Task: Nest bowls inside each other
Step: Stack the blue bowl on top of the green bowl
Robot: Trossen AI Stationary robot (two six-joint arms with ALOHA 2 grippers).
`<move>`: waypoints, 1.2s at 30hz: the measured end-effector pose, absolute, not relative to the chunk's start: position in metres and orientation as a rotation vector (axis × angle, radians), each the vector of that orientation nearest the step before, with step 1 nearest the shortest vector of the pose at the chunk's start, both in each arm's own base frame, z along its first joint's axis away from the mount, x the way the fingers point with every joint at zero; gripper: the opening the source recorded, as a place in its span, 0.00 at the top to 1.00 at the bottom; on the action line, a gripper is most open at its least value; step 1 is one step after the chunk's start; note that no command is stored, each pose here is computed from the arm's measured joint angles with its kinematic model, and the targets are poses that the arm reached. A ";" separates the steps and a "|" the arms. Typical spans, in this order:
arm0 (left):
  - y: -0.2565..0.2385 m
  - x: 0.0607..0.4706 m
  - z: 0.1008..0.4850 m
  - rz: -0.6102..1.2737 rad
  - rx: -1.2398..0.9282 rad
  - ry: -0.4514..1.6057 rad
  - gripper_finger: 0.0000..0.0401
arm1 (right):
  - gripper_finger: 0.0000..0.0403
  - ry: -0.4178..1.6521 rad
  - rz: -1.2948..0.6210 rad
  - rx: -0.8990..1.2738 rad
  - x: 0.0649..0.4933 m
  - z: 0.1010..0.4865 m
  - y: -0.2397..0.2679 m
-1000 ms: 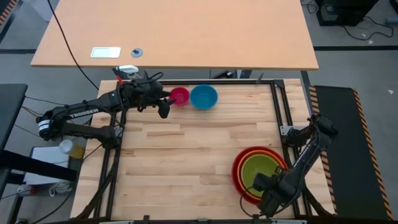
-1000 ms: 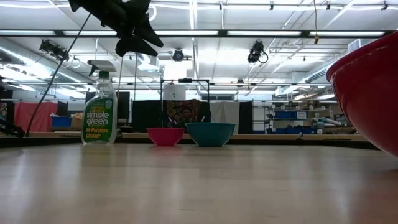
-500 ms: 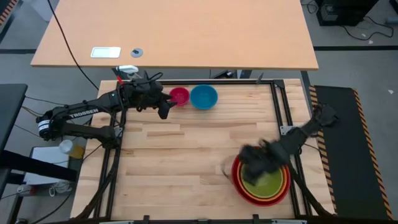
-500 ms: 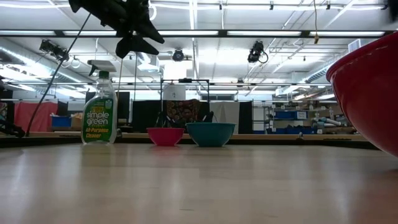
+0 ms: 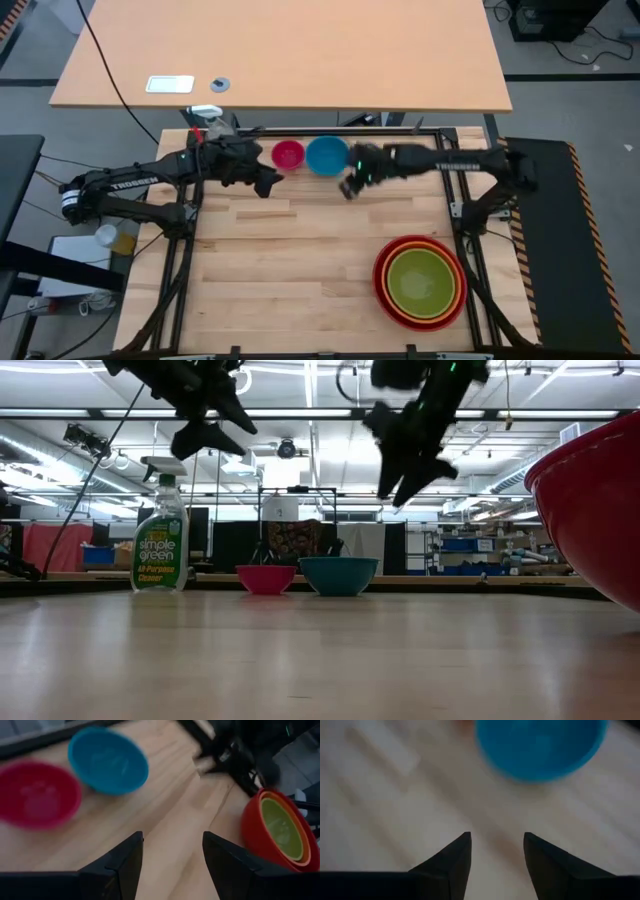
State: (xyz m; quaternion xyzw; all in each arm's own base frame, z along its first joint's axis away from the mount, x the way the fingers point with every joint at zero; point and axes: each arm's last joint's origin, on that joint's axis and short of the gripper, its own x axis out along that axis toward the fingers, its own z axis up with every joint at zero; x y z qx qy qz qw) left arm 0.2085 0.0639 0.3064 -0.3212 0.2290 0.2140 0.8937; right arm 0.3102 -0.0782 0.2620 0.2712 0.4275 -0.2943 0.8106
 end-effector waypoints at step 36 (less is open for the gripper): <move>0.020 0.210 0.297 0.368 -0.784 0.623 0.48 | 0.81 0.812 -0.852 0.870 0.327 0.157 -0.210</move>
